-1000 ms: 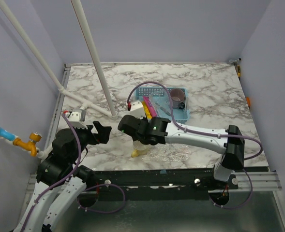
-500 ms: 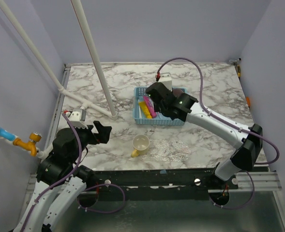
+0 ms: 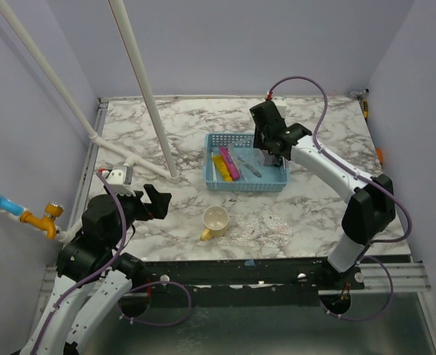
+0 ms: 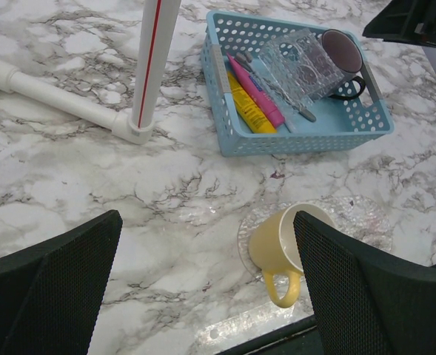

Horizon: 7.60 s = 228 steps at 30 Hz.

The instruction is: Prepare toiletry sets of a toothbrush and toothpaste on the tray

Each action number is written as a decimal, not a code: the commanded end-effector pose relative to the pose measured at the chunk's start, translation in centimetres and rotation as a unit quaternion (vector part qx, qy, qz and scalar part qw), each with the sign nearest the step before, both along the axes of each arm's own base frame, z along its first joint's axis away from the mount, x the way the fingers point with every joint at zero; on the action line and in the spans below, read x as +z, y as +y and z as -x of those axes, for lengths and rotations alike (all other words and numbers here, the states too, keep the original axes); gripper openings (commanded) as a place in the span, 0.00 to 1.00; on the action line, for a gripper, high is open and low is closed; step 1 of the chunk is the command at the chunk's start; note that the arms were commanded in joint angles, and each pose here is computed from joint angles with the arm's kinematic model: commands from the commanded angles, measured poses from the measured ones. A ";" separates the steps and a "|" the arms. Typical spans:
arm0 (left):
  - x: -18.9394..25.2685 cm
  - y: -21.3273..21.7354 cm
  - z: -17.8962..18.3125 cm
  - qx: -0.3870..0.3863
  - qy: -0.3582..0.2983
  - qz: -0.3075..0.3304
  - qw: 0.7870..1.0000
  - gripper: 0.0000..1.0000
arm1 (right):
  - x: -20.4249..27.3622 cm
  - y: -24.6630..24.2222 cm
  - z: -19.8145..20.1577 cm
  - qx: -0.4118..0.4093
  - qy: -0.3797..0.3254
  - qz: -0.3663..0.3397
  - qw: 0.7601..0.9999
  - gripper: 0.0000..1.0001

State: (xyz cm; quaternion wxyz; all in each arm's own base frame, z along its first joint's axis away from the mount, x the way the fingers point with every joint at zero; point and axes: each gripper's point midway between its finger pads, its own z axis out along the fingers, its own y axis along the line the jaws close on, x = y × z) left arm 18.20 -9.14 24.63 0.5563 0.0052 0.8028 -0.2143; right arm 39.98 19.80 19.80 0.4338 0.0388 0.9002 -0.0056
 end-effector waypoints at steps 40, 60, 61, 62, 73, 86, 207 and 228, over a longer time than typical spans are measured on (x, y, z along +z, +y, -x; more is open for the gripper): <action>-0.6 0.3 -0.2 0.008 0.012 -0.008 1.000 0.99 | -10.4 -0.7 -8.6 -0.067 0.077 -0.066 0.993 0.39; -0.3 0.4 0.0 0.008 0.005 -0.004 1.000 0.99 | -13.3 -0.5 -7.5 -0.036 0.129 -0.041 0.990 0.24; -0.3 0.4 0.0 0.008 0.005 -0.004 1.000 0.99 | -13.3 -0.5 -7.5 -0.036 0.130 -0.041 0.990 0.20; -0.3 0.3 0.0 0.008 0.005 -0.004 1.000 0.99 | -13.2 -0.4 -7.5 -0.033 0.130 -0.041 0.990 0.15; -0.2 0.4 0.0 0.008 0.003 -0.003 1.000 0.99 | -9.8 -0.3 -7.3 -0.021 0.104 -0.054 0.993 0.01; -0.2 0.3 0.0 0.007 0.003 -0.003 1.000 0.99 | -1.2 -1.2 -7.1 -0.025 0.012 -0.081 0.996 0.01; 0.0 0.3 0.2 0.003 -0.002 0.003 1.000 0.99 | -9.7 -0.7 21.7 -0.045 0.110 -0.013 0.993 0.36; -0.1 0.4 0.2 0.006 -0.001 0.002 1.000 0.99 | 2.0 4.0 13.4 0.013 -0.011 -0.011 1.000 0.48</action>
